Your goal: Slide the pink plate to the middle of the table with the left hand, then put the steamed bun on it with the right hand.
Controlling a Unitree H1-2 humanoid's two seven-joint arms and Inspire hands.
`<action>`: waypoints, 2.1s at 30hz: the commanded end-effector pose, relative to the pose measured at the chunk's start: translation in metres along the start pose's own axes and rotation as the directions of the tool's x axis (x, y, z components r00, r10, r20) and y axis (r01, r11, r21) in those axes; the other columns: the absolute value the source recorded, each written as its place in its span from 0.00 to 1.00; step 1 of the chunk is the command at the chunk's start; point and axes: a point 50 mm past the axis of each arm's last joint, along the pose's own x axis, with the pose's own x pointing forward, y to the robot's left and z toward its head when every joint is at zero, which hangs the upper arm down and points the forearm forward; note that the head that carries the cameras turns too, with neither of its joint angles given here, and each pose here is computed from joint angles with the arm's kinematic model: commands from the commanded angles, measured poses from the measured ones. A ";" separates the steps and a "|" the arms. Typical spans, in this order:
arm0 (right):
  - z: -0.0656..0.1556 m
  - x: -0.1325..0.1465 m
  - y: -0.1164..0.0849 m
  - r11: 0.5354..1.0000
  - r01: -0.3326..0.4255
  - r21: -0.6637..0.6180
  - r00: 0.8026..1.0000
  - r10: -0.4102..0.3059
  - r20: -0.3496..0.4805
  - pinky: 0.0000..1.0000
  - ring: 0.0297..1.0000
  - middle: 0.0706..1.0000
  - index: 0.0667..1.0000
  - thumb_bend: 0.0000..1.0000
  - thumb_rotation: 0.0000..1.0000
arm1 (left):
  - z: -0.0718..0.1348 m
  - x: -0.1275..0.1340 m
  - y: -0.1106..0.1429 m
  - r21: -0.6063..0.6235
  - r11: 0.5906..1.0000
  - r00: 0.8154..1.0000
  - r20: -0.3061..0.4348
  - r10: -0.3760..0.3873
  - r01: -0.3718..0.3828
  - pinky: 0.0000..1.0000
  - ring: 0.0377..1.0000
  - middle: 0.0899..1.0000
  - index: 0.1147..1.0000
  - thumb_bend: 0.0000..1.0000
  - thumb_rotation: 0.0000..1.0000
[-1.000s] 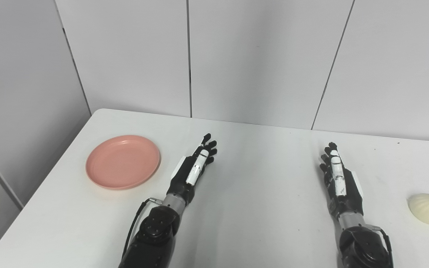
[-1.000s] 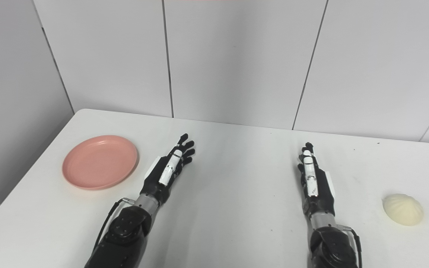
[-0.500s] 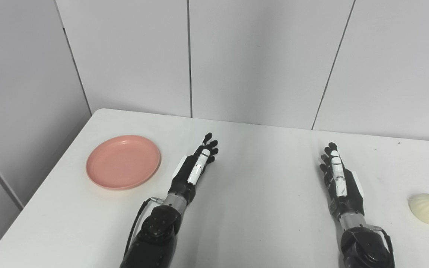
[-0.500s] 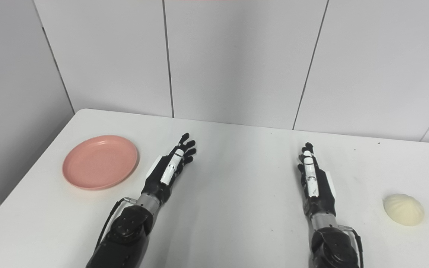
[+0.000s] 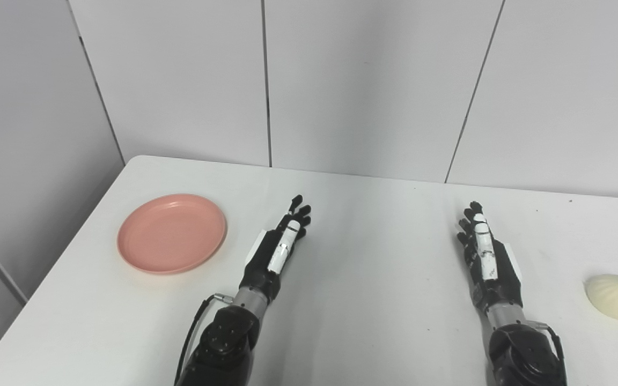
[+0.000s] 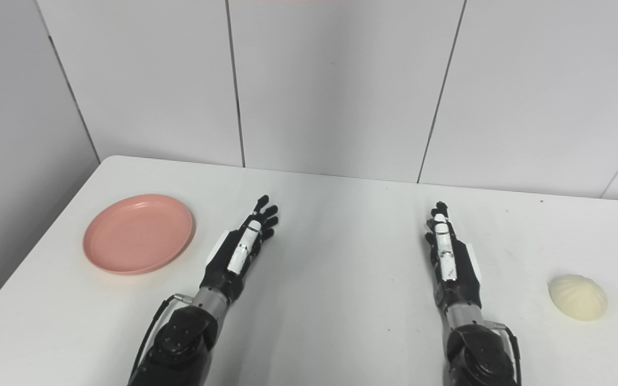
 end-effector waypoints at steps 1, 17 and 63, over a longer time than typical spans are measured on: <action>-0.032 -0.016 -0.018 0.999 0.041 -0.014 0.992 -0.043 -0.120 1.00 1.00 1.00 1.00 0.19 1.00 | 0.019 0.002 -0.003 0.050 0.999 0.998 0.060 -0.001 -0.002 0.92 0.94 0.94 0.96 0.41 1.00; -0.029 -0.014 -0.026 0.999 0.044 0.000 0.991 -0.043 -0.123 1.00 1.00 1.00 1.00 0.18 1.00 | 0.130 -0.009 0.022 0.054 0.993 0.933 0.352 0.081 -0.106 0.93 0.91 0.92 0.93 0.49 1.00; -0.021 -0.014 -0.040 0.999 0.029 -0.022 0.993 -0.032 -0.112 1.00 1.00 1.00 1.00 0.16 1.00 | 0.152 -0.083 0.230 -0.264 0.783 0.656 0.434 0.618 -0.563 0.96 0.94 0.94 0.95 0.48 0.99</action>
